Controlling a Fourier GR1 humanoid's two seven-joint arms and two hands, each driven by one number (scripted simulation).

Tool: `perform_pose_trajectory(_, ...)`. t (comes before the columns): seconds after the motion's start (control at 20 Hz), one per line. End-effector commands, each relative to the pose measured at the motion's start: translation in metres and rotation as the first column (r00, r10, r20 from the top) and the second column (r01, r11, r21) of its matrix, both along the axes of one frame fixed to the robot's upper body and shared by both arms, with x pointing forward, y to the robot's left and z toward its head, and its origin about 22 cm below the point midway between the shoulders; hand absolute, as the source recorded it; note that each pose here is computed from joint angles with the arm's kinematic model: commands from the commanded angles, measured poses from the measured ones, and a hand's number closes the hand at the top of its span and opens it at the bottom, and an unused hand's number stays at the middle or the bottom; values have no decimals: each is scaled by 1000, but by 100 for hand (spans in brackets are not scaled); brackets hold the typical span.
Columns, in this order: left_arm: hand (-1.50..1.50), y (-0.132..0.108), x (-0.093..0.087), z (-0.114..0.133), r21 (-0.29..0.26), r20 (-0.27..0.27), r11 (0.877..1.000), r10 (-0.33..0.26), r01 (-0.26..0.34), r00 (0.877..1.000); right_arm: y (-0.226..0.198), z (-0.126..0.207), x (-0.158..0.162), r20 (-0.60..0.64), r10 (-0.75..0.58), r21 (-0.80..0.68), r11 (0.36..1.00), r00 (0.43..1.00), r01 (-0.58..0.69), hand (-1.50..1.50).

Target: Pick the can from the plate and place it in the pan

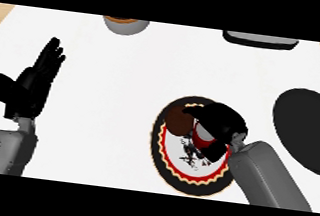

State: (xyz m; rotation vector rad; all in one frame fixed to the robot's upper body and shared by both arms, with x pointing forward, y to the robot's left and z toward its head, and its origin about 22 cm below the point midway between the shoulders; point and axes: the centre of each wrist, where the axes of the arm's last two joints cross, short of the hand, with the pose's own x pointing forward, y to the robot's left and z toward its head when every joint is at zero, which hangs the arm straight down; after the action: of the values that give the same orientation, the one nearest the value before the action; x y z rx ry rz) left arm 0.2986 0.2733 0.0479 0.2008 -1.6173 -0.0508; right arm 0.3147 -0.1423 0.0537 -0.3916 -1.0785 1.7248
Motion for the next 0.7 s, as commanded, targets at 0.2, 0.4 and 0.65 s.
perform_pose_trajectory(0.2, 0, -5, -2, 16, 13, 6, 1000, -13, 13, 1000, -22, -2, -22, -4, 58, 9, 998, 998, -58, 150)
perform_pose_trajectory(0.4, 0, 4, 12, 12, -4, -9, 1000, 11, -11, 1000, -9, -17, -46, 71, -84, 42, 996, 994, 82, 150)
perform_pose_trajectory(0.65, 0, 17, -9, -5, 6, -17, 998, 56, -56, 998, 1, -23, -135, 120, -295, 113, 953, 948, 282, 150)
